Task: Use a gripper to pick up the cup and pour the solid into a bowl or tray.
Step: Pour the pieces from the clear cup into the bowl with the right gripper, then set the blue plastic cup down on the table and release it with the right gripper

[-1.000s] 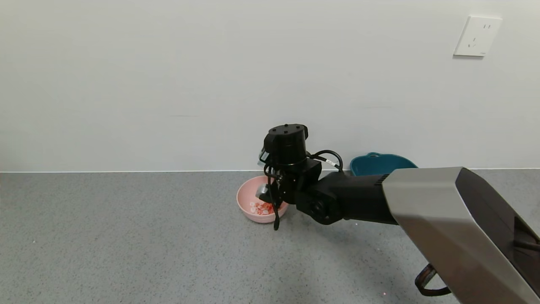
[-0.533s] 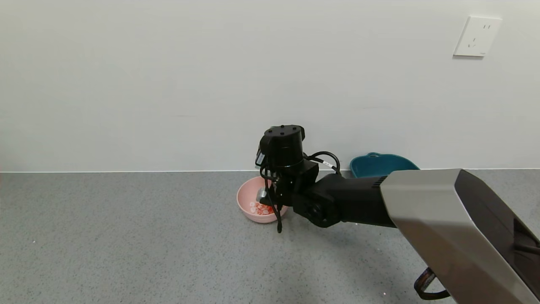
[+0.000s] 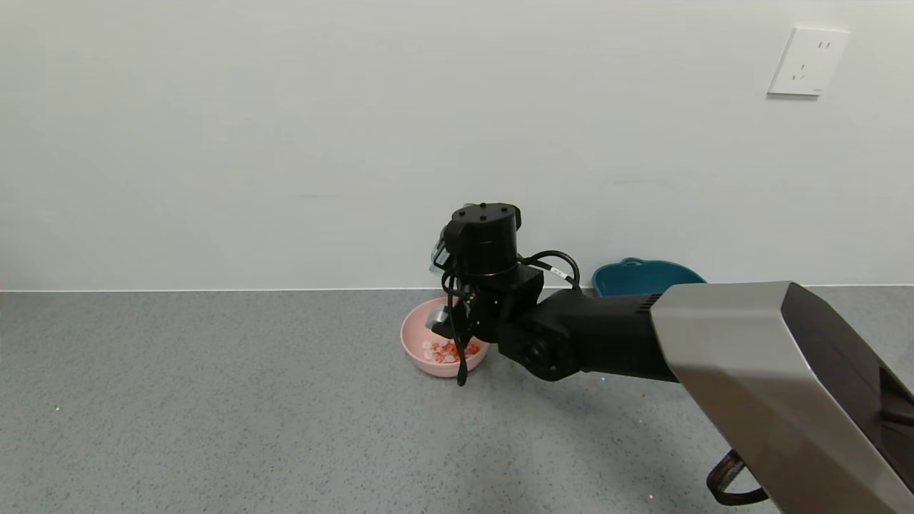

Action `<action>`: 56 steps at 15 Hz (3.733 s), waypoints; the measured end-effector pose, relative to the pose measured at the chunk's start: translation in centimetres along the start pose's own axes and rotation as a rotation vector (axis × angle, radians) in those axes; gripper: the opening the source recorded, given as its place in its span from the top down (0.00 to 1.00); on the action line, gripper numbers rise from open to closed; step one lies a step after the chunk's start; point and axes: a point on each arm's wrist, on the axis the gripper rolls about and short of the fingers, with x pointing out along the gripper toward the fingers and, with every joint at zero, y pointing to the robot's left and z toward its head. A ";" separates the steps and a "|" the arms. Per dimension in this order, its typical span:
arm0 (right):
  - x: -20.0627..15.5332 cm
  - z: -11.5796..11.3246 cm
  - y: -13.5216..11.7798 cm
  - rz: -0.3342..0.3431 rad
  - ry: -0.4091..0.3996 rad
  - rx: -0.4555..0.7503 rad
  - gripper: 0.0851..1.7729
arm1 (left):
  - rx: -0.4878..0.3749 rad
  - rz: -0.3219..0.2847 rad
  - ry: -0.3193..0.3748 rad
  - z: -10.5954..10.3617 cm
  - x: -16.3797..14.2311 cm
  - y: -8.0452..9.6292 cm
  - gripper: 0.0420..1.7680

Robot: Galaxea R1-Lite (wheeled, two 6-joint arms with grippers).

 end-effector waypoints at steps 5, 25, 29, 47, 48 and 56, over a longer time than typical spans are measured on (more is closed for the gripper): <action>-0.6 -1.1 -0.6 0.020 0.048 0.353 0.26 | 0.000 0.000 0.000 0.0 0.0 0.0 0.03; -4.5 -5.2 5.4 0.143 0.253 1.794 0.26 | 0.000 0.000 0.000 0.0 0.0 0.0 0.03; -6.6 -3.6 7.7 0.223 0.288 1.970 0.26 | 0.000 0.000 0.000 0.0 0.0 0.0 0.03; -9.0 -0.5 13.4 0.341 0.221 2.264 0.26 | 0.000 0.000 -0.001 0.0 0.0 0.0 0.03; -9.0 -0.5 13.6 0.343 0.226 2.263 0.26 | 0.000 0.000 -0.001 0.0 0.0 0.0 0.03; -8.5 -0.1 14.9 0.385 0.245 2.276 0.26 | 0.000 0.000 0.000 0.0 0.0 0.0 0.03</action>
